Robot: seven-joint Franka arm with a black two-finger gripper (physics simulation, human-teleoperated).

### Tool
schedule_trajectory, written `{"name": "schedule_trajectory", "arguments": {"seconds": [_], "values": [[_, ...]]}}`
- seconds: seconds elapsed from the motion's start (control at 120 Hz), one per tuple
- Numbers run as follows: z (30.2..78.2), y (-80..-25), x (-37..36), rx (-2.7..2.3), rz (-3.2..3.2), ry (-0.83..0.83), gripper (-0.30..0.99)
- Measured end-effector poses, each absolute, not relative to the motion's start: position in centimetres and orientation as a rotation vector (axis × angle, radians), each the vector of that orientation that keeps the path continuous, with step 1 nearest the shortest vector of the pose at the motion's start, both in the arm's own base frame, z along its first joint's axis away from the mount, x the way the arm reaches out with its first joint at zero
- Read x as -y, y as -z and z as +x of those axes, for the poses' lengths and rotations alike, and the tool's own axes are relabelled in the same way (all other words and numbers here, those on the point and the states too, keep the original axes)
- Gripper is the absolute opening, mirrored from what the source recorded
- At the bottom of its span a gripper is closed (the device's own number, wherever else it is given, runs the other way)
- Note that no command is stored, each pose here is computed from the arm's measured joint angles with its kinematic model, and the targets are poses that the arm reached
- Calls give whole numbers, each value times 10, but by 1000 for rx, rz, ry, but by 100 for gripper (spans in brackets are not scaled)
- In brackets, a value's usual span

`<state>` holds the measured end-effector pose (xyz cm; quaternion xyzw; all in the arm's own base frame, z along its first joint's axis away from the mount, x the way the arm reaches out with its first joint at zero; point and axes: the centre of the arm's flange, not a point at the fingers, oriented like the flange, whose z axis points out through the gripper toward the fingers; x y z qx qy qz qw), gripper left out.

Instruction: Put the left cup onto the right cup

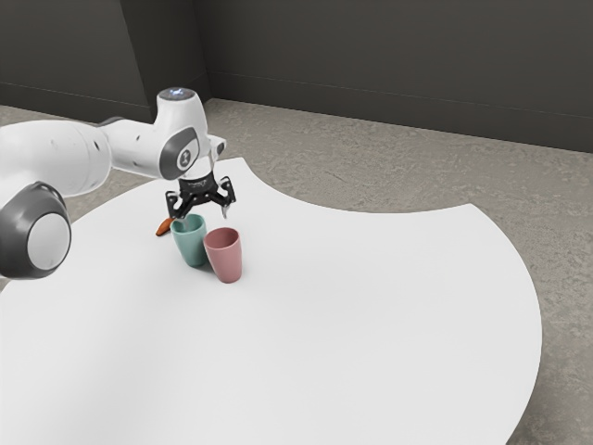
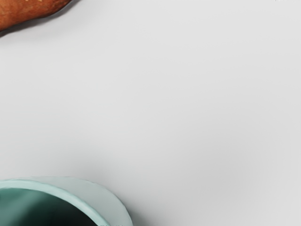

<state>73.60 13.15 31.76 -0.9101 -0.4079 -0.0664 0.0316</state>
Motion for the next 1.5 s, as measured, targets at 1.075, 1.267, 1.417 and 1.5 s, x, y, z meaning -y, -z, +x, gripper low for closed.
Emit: {"name": "schedule_trajectory", "arguments": {"seconds": [1.075, 1.267, 1.417, 1.5], "values": [[728, -354, -132, 1298, -2766, 244, -8], [711, -400, -119, 1272, -2780, 264, -8], [702, -435, -105, 1241, -2793, 280, -9], [699, -447, -95, 1220, -2805, 279, -9]]}}
